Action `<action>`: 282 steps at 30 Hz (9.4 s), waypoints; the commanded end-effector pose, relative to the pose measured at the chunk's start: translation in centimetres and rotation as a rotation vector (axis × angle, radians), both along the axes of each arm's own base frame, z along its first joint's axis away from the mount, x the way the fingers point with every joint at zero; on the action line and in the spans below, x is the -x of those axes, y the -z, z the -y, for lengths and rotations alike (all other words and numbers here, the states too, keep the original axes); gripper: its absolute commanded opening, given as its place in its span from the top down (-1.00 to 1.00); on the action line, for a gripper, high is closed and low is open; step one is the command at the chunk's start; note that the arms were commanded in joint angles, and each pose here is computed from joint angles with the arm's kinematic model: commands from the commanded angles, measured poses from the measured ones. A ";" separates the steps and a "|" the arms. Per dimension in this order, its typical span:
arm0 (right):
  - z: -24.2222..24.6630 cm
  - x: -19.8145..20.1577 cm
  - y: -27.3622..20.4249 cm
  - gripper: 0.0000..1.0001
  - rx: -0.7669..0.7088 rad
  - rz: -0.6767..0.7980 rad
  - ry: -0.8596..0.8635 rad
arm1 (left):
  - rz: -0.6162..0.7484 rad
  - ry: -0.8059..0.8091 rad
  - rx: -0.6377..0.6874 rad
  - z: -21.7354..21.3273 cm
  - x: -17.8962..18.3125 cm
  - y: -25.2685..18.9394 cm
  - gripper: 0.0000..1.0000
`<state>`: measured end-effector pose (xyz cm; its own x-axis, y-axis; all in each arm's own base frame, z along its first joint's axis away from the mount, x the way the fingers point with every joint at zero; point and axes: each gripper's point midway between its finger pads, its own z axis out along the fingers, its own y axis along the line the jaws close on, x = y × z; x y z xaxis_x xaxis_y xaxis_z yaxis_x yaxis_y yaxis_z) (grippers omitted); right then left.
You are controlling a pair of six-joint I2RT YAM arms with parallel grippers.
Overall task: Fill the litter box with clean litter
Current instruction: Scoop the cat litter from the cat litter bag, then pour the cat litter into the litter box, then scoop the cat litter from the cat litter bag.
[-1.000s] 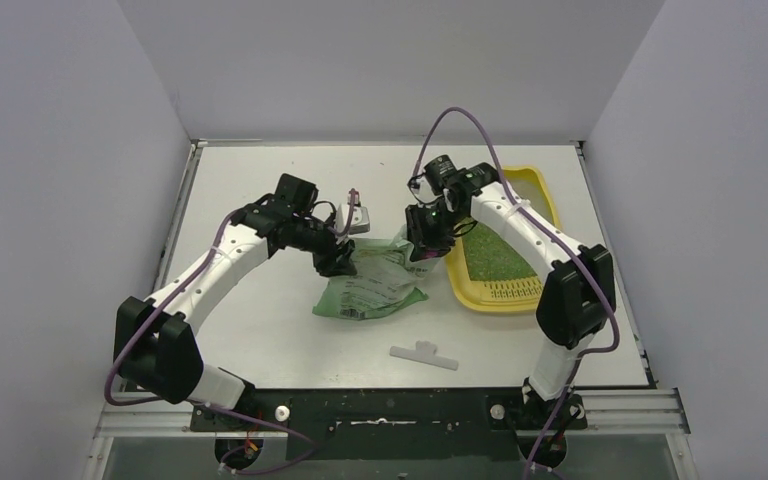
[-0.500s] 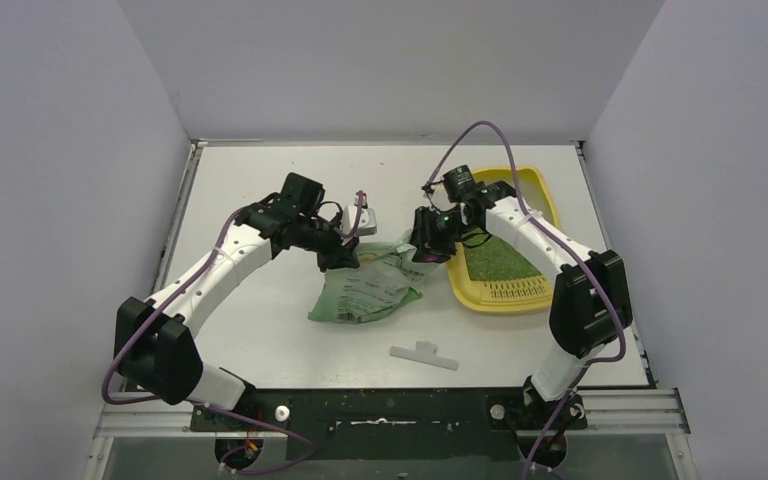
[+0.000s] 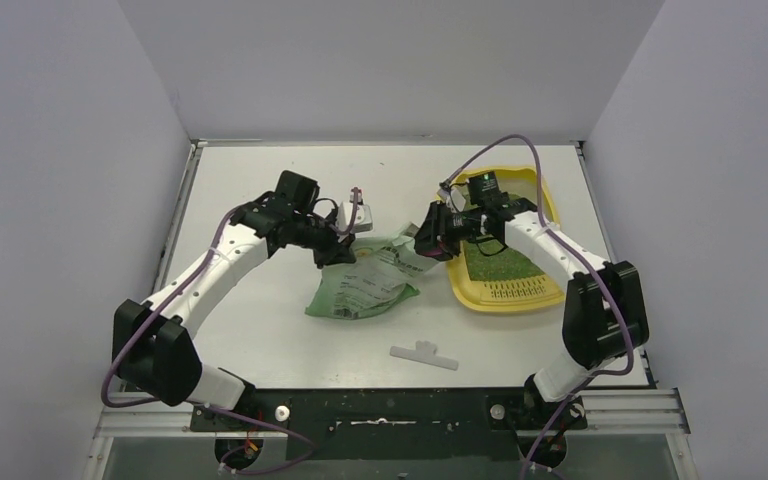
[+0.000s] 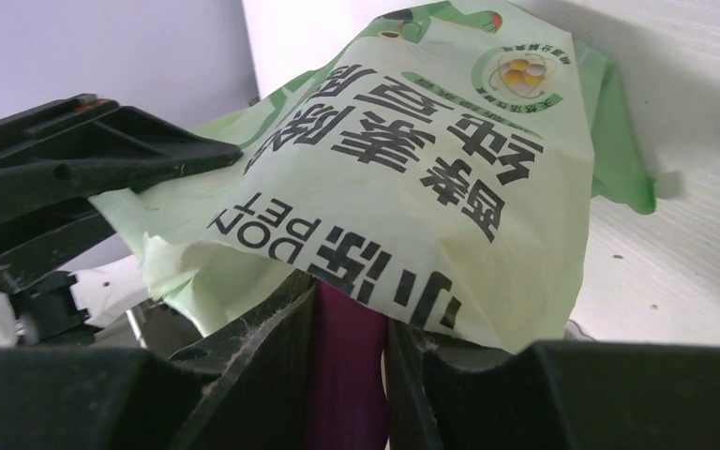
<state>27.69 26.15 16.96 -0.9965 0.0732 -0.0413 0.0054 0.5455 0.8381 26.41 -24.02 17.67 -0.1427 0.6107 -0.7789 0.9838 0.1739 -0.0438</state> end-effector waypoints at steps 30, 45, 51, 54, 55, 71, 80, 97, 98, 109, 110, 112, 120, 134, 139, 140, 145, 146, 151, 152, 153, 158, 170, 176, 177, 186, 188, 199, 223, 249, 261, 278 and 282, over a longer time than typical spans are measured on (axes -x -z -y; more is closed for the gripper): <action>5.9 -1.8 -8.7 1.00 -0.383 0.248 0.120 | 0.226 0.095 0.177 -0.7 -0.8 -4.4 1.00; 10.2 -0.9 -9.5 1.00 -0.443 0.249 0.234 | 0.216 0.089 0.205 -1.1 -0.3 -4.7 1.00; 10.6 -0.5 -9.9 1.00 -0.494 0.251 0.264 | 0.217 0.091 0.213 -1.1 -0.1 -4.9 1.00; 10.7 -0.5 -11.1 1.00 -0.554 0.266 0.284 | 0.215 0.090 0.212 -1.1 -0.1 -4.8 1.00; 10.7 -0.5 -11.6 1.00 -0.578 0.276 0.290 | 0.215 0.089 0.211 -1.1 -0.1 -4.7 1.00; 11.0 -0.9 -9.2 1.00 -0.652 0.186 0.316 | 0.223 0.090 0.221 -1.0 -0.1 -5.1 1.00; 10.3 0.7 -5.2 1.00 -0.258 0.159 0.262 | 0.222 0.086 0.221 -1.0 -0.2 -5.0 1.00; 11.2 1.8 -9.5 1.00 -0.460 0.215 0.374 | 0.202 0.079 0.238 -0.7 -0.4 -4.4 1.00; 11.3 1.8 -9.7 1.00 -0.461 0.217 0.383 | 0.201 0.074 0.237 -0.7 -0.4 -4.2 1.00; 12.5 2.9 -8.9 1.00 -0.378 0.232 0.439 | 0.236 0.075 0.259 -0.6 -0.7 -6.4 1.00; 12.6 2.9 -9.0 1.00 -0.390 0.239 0.445 | 0.237 0.079 0.266 -0.6 -0.3 -6.3 1.00; 12.8 2.7 -9.2 1.00 -0.413 0.244 0.449 | 0.246 0.082 0.274 -0.7 0.1 -6.1 1.00; 13.6 2.9 -10.5 1.00 -0.420 0.274 0.461 | 0.255 0.061 0.246 -1.3 0.3 -5.3 1.00; 15.8 3.8 -11.3 1.00 -0.414 0.302 0.517 | 0.244 0.060 0.244 -1.1 0.0 -5.0 1.00; 17.5 2.9 -12.0 1.00 -0.389 0.338 0.586 | 0.250 0.039 0.239 -1.2 -0.2 -5.0 1.00; 18.0 2.6 -12.1 1.00 -0.383 0.343 0.608 | 0.248 0.033 0.236 -1.3 -0.2 -4.8 1.00; 20.5 0.8 -12.5 1.00 -0.360 0.365 0.707 | 0.239 0.034 0.220 -1.0 0.4 -4.2 1.00; 21.3 0.3 -12.4 1.00 -0.354 0.365 0.737 | 0.238 0.036 0.209 -0.8 0.6 -4.0 1.00; 24.7 -1.9 -10.8 1.00 -0.271 0.342 0.879 | 0.231 0.046 0.190 -0.8 1.4 -3.6 1.00; 25.3 -2.3 -10.2 1.00 -0.239 0.332 0.904 | 0.233 0.046 0.185 -0.8 1.5 -3.6 1.00; 25.8 -2.7 -9.7 1.00 -0.209 0.323 0.923 | 0.236 0.046 0.181 -0.8 1.6 -3.6 1.00; 28.5 -4.5 -7.9 1.00 -0.080 0.307 1.017 | 0.251 0.046 0.175 -0.8 1.8 -3.9 1.00; 29.3 -9.2 -5.5 1.00 0.210 0.290 1.063 | 0.277 0.052 0.135 -0.9 2.4 -3.6 1.00; 29.9 -11.3 -7.4 1.00 0.311 0.341 1.075 | 0.273 0.068 0.146 -0.6 2.8 -3.7 1.00; 30.2 -11.1 -7.5 1.00 0.333 0.345 1.077 | 0.273 0.071 0.148 -0.6 2.8 -3.8 1.00; 29.9 -4.9 -6.5 1.00 0.477 0.307 1.053 | 0.269 0.077 0.145 -0.5 2.8 -3.8 1.00; 29.8 -2.6 -6.4 1.00 0.517 0.302 1.048 | 0.269 0.077 0.141 -0.5 2.9 -3.7 1.00; 24.2 5.5 -10.3 1.00 0.454 0.345 0.794 | 0.254 0.106 0.157 -0.3 3.3 -4.0 1.00; 14.0 6.6 -20.3 1.00 0.128 0.484 0.369 | 0.257 0.166 0.187 0.1 4.6 -5.1 1.00; 6.2 3.3 -13.2 1.00 0.301 0.423 0.134 | 0.259 0.191 0.185 0.5 5.2 -4.9 1.00; -1.8 1.1 -4.6 1.00 0.379 0.325 -0.080 | 0.227 0.155 0.168 0.0 5.6 -4.2 1.00; 1.2 2.7 -1.1 1.00 0.612 0.240 -0.140 | -0.095 -0.332 -0.015 -5.0 4.4 2.3 -0.17; 0.6 4.0 -1.2 1.00 0.602 0.239 -0.171 | -0.177 -0.283 -0.007 -4.1 4.6 2.3 0.12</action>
<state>25.13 26.81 18.48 -0.9536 -0.1332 -0.2701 -0.2435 0.8687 0.4313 21.79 -19.19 14.94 -0.3832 0.5551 -0.7382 0.8868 0.4447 -0.1260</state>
